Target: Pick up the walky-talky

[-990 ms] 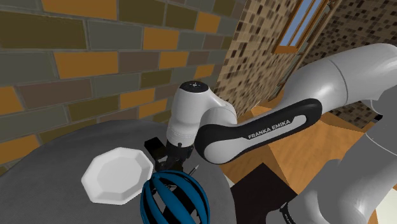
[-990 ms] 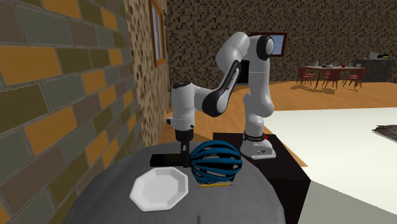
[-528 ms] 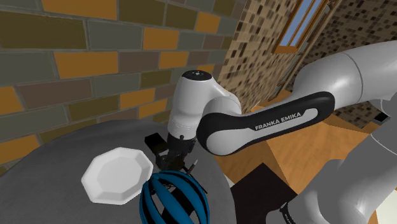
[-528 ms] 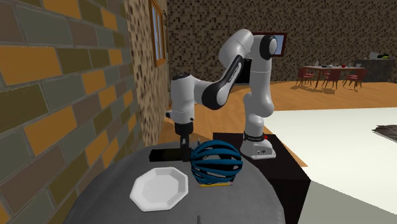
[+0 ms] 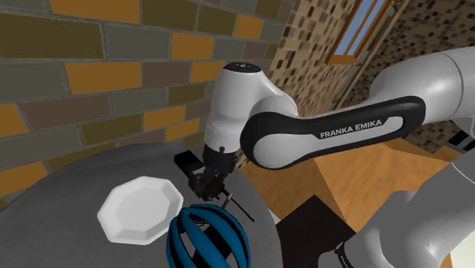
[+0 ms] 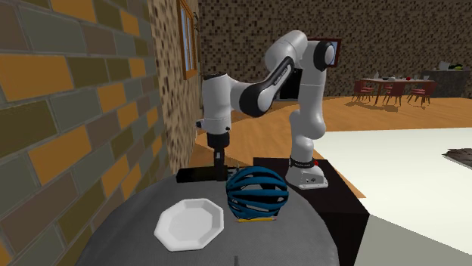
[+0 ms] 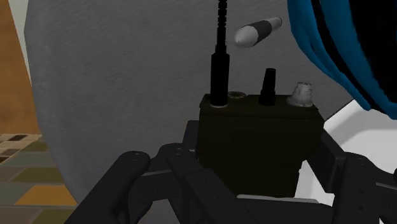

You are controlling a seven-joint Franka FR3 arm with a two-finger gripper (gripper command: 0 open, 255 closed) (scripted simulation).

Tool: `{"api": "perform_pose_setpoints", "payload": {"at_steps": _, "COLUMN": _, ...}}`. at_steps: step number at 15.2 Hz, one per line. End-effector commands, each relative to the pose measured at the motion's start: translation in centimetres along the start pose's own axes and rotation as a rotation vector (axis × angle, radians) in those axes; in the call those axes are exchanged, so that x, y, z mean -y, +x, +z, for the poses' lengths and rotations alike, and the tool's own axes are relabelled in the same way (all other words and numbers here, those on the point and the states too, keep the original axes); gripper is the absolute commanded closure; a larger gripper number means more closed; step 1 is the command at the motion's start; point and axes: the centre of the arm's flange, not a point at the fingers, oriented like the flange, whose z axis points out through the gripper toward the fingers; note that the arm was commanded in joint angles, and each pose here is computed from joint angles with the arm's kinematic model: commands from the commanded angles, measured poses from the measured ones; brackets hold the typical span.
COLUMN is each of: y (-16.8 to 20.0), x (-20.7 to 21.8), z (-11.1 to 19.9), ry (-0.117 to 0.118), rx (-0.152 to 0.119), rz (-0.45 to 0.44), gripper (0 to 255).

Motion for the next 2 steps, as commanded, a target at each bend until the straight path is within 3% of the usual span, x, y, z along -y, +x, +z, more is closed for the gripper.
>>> {"api": "perform_pose_setpoints", "payload": {"at_steps": 1, "y": -0.11, "x": 0.02, "z": -0.51, "ry": 0.0, "rx": 0.0, "rz": 0.0, "gripper": 255}}
{"api": "perform_pose_setpoints", "payload": {"at_steps": 2, "y": -0.11, "x": 0.02, "z": -0.51, "ry": 0.0, "rx": 0.0, "rz": 0.0, "gripper": 255}}
